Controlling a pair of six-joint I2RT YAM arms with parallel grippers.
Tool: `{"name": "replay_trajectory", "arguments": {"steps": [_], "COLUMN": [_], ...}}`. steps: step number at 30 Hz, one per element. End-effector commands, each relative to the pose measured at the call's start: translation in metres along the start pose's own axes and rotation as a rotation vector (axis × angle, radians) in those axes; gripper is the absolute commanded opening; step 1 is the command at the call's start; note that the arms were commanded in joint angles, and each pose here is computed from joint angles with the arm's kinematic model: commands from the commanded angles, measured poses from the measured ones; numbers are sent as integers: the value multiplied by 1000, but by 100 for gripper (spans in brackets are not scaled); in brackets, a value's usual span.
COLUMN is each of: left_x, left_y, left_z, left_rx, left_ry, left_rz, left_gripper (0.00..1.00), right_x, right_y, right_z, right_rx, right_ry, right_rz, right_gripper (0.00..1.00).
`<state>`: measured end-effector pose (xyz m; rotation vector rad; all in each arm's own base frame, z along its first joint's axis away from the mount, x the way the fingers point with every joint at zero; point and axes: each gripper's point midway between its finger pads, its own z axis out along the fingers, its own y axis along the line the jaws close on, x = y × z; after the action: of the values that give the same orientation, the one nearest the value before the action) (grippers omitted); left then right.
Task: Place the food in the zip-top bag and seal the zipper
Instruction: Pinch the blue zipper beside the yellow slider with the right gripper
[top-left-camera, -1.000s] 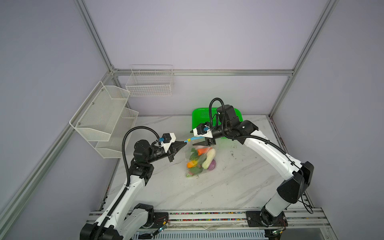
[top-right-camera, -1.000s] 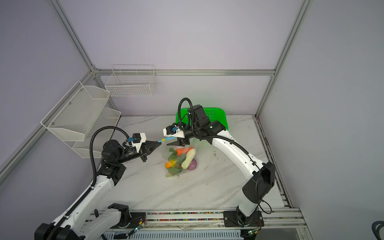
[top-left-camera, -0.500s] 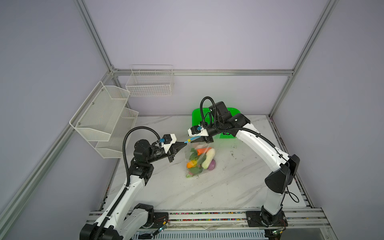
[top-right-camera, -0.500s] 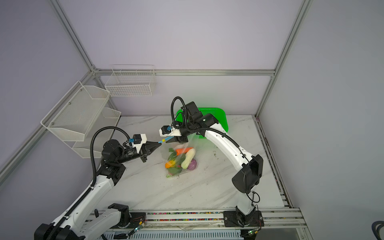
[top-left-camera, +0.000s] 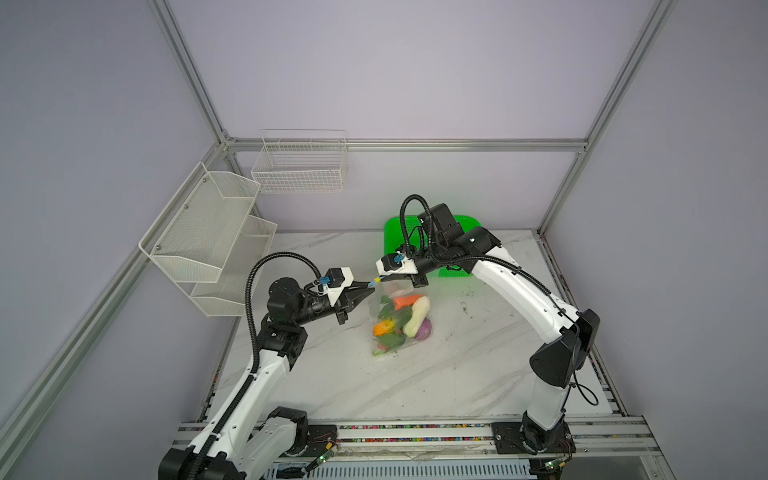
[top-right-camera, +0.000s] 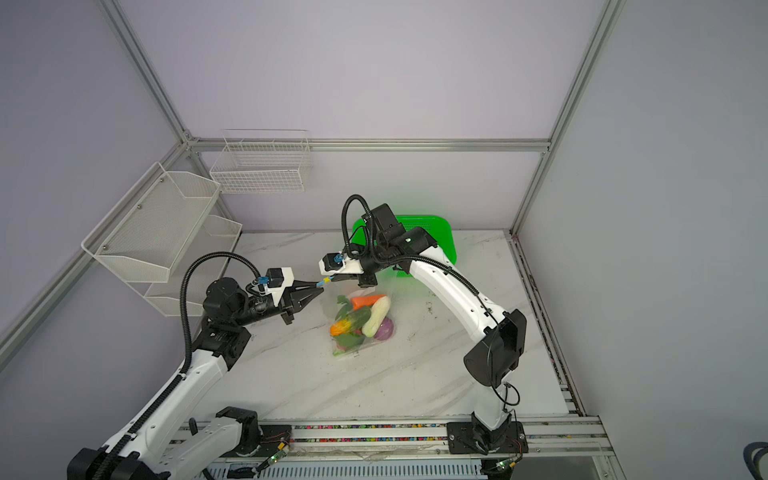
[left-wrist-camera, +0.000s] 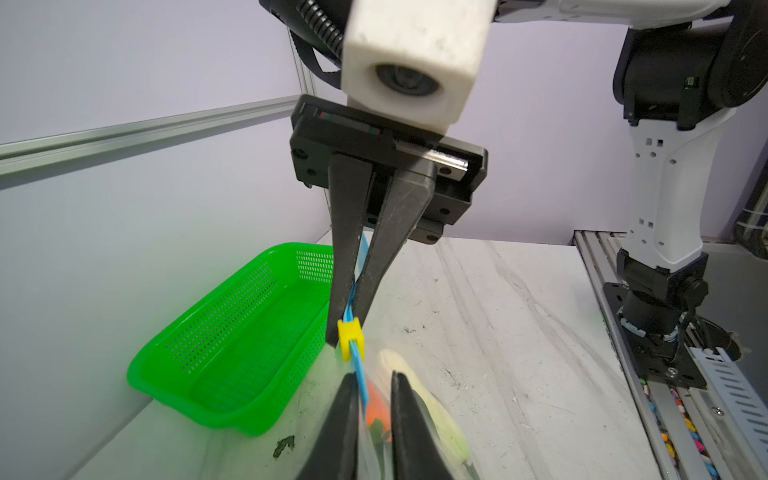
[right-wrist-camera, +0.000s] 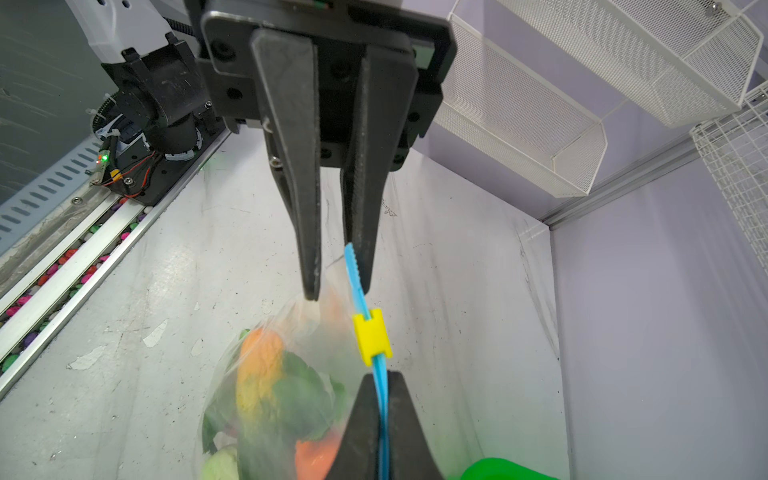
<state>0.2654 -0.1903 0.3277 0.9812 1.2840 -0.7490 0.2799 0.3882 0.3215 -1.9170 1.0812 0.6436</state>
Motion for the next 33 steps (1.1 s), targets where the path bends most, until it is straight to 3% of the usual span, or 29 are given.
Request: {"name": "replay_trajectory", "arguments": {"steps": [1,9,15,17,19,23,33], "left_x": [-52,-51,-52,-51,-51,-52,-53], "left_y": [3,6,9,10,12,13,13], "left_z": [-1,2,2,2,2,1,2], "left_rx": [-9,-7,-15,-23,-35,-45,-44], "left_ry": [-80,-77,-76,-72,-70,-71,-73], "left_rz": [131,130,128,124,124,129,131], "left_gripper": [24,19,1,0,0,0,0], "right_x": [-11,-10,-10,-11,-13,-21,-33], "right_y": [2,3,5,6,7,13,16], "right_z": [-3,-2,-3,-4,-5,-10,-13], "right_rx": [-13,-20,-22,-22,-25,-34,-47], "right_ry": [-22,-21,-19,-22,-28,-66,-114], "right_rz": [-19,-15,-17,-20,-25,-59,-86], "right_gripper": [6,6,6,8,19,29,31]}}
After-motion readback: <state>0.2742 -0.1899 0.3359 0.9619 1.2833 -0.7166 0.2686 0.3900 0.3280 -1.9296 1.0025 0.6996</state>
